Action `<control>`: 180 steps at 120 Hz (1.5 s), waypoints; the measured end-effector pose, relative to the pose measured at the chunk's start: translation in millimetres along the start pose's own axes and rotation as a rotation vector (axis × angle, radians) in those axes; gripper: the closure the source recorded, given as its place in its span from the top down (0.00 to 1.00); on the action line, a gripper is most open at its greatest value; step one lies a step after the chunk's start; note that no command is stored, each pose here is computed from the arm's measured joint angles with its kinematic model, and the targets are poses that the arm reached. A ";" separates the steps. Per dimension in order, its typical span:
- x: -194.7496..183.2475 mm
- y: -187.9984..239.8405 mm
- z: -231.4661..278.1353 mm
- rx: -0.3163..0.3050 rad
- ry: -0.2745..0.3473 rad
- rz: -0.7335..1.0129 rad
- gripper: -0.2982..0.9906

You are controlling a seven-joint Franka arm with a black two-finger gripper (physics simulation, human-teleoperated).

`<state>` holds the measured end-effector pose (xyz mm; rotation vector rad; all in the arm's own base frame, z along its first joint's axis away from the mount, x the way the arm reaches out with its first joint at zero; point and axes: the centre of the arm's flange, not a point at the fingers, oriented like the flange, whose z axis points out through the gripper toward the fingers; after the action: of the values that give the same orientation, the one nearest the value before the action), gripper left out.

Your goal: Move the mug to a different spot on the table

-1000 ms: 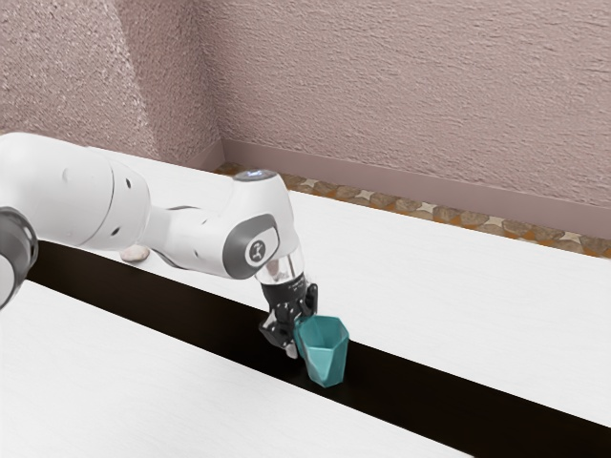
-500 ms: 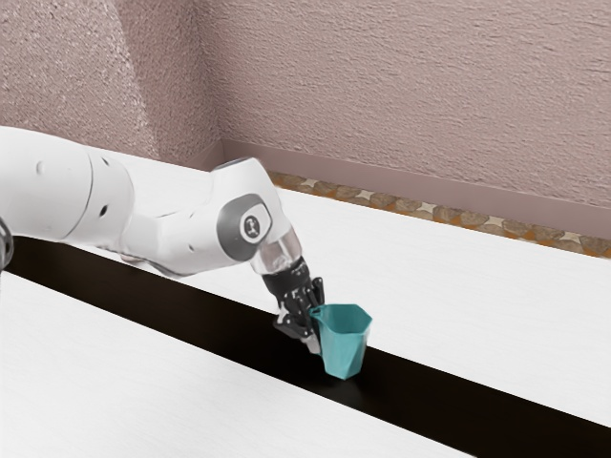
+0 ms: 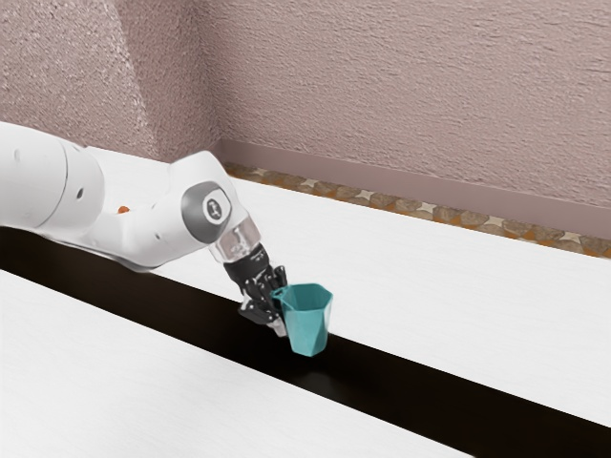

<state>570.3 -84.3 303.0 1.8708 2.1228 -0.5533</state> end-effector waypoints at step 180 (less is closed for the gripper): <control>212.7 16.6 -63.9 0.008 -0.007 0.289 0.17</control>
<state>560.8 135.1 266.2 2.1254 1.8006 -0.5010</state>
